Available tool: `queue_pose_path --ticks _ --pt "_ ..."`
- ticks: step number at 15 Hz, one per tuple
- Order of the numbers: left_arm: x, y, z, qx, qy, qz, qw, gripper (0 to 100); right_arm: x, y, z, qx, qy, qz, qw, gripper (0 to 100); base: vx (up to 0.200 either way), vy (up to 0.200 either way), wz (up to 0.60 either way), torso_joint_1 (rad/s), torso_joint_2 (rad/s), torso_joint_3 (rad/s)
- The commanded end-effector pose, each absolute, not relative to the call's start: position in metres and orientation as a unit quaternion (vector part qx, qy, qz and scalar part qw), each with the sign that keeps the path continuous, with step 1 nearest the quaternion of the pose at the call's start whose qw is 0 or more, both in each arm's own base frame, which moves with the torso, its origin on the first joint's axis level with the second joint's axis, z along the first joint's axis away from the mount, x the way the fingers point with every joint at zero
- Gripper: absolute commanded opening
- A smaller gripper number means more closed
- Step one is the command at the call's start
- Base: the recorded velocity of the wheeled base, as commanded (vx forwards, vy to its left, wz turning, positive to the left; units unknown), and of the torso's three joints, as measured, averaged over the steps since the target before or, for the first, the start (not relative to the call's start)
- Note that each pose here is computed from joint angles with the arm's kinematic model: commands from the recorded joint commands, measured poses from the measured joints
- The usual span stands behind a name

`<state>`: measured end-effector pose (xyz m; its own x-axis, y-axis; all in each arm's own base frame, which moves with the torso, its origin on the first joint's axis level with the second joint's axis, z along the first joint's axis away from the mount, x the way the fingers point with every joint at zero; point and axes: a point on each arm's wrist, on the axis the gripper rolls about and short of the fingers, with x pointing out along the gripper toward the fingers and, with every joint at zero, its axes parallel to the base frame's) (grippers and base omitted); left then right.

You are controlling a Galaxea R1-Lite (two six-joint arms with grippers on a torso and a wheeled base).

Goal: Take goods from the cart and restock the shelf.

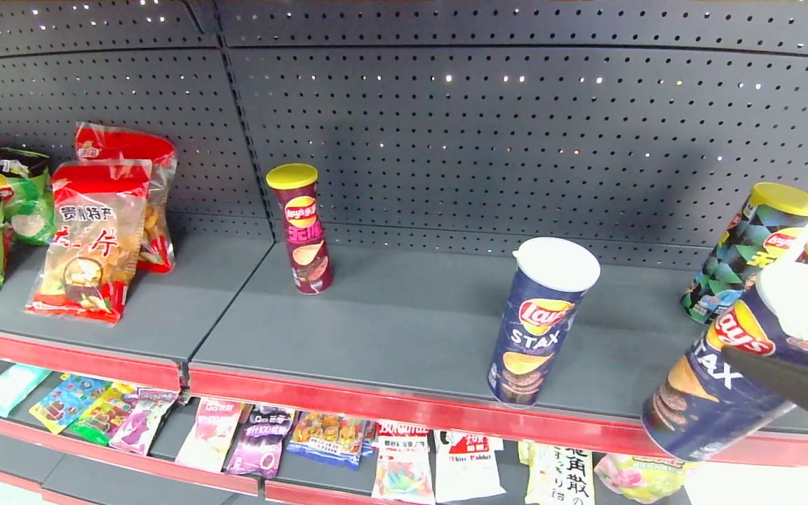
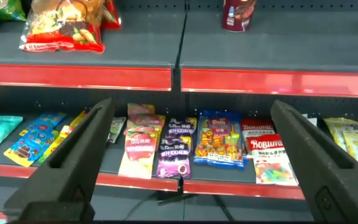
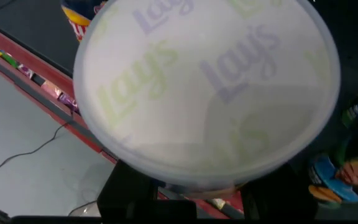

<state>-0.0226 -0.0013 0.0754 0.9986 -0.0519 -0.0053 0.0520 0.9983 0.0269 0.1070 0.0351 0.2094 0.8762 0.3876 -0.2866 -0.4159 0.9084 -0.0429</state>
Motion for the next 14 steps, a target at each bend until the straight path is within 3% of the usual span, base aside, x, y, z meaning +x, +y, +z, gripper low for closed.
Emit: queue_pose_path --ticks 1,7,14 --pt "-0.023 -0.001 0.075 0.014 0.002 -0.025 1.000 100 0.138 0.045 0.204 -0.050 0.146 0.224 0.962 0 0.000 0.000 0.00 0.000 0.00 0.000" --pt "-0.023 -0.001 0.075 0.014 0.002 -0.025 1.000 100 0.211 0.054 0.221 -0.043 0.138 0.228 0.963 0 0.000 0.000 0.00 0.000 0.00 0.000" --pt "-0.022 -0.001 0.075 0.014 0.003 -0.025 1.000 100 0.256 0.054 0.216 -0.039 0.158 0.236 0.958 0 0.000 0.000 0.00 0.000 0.00 0.000"
